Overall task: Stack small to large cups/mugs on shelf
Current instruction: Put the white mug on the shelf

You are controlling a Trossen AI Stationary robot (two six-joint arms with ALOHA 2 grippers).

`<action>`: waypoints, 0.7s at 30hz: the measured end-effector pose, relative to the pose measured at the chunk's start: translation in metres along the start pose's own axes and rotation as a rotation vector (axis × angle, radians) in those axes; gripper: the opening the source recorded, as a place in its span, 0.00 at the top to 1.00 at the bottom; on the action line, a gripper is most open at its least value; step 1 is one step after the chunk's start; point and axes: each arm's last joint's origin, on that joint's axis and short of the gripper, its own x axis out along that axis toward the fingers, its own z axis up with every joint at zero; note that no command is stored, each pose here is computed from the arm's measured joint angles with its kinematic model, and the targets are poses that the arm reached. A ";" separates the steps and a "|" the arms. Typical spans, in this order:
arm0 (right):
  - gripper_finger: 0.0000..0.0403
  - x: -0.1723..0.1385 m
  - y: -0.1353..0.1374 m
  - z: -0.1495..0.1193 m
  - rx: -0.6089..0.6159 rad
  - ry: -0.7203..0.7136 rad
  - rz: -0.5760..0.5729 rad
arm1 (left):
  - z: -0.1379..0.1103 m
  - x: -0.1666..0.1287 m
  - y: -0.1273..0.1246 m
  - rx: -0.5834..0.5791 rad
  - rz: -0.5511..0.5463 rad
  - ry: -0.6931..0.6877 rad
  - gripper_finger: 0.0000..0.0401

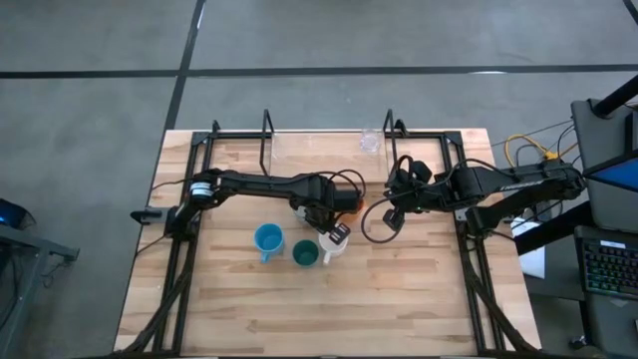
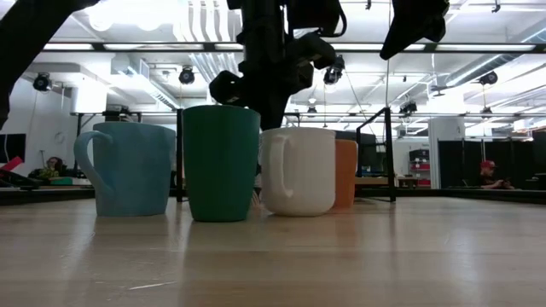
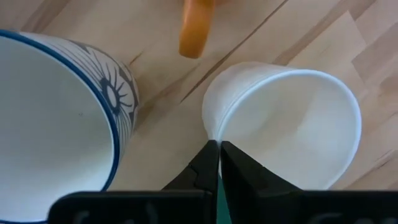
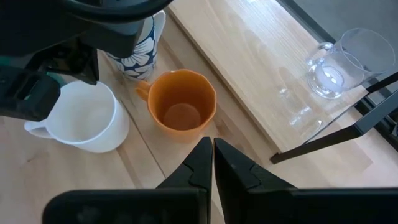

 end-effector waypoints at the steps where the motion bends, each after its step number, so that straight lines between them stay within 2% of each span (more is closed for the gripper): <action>1: 0.98 0.000 0.000 0.000 0.000 0.000 0.000 | 0.000 0.000 0.000 0.000 -0.004 0.003 0.99; 14: 0.98 0.000 0.000 0.000 0.000 0.000 0.000 | 0.000 0.000 -0.001 -0.029 -0.030 0.016 0.71; 21: 0.98 0.000 0.000 0.000 0.000 0.000 -0.001 | 0.002 0.002 -0.004 -0.028 -0.072 -0.002 0.65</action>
